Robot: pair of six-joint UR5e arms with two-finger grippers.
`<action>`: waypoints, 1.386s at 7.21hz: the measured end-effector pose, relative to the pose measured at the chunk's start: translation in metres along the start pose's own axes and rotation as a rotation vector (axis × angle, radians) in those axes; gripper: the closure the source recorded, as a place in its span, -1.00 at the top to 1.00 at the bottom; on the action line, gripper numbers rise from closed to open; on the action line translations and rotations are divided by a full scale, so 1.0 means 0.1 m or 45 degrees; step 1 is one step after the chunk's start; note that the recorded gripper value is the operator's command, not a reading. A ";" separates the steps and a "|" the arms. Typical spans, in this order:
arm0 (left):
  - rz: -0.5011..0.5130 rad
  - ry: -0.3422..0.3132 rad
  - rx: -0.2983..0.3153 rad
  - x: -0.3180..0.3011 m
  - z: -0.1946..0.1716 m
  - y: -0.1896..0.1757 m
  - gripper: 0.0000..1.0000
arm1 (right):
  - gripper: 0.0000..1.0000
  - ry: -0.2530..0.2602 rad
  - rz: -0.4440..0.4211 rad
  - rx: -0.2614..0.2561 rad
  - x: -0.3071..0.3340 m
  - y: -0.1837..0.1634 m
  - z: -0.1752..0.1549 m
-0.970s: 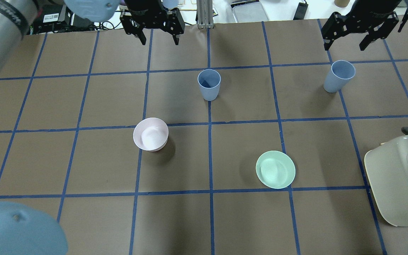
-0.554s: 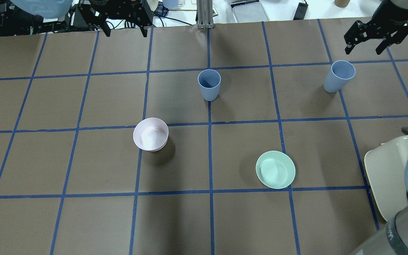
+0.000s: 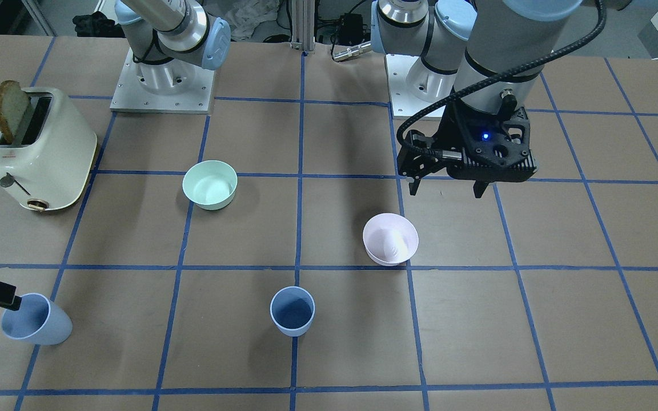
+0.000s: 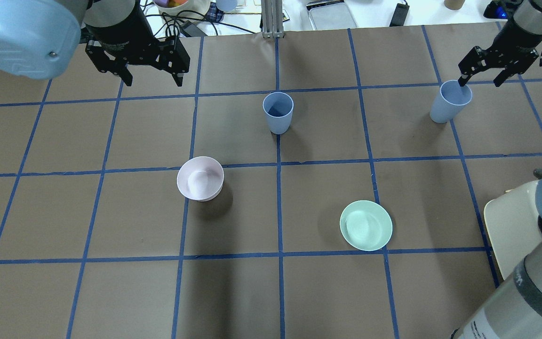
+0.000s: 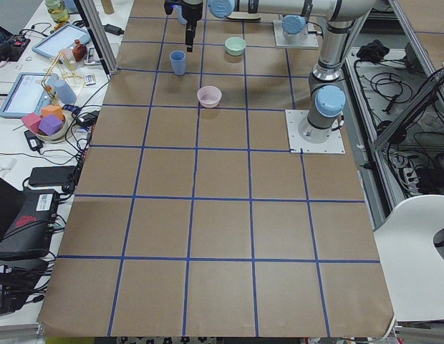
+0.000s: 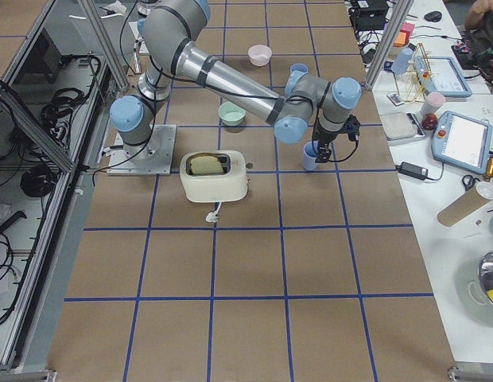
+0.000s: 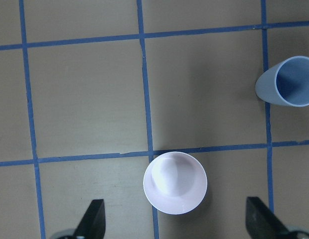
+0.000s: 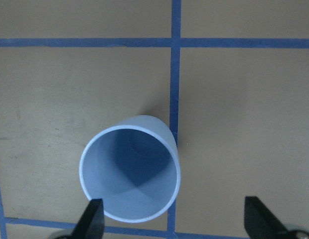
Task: Stack blue cups with both arms
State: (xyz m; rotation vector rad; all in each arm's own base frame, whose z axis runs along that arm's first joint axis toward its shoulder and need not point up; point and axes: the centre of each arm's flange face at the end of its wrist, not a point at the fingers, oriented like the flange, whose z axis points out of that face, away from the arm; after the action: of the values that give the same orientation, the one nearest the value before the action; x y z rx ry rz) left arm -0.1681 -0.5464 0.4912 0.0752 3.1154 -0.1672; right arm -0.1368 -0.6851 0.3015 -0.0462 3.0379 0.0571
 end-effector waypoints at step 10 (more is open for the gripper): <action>-0.006 -0.004 0.020 -0.03 -0.09 0.04 1.00 | -1.00 -0.019 0.022 -0.032 0.18 -0.11 0.37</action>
State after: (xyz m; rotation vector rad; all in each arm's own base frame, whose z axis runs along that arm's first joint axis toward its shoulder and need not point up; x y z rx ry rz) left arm -0.1652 -0.5419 0.4999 0.0680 3.1119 -0.1923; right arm -0.1503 -0.6948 0.2620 -0.0214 3.0230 0.0969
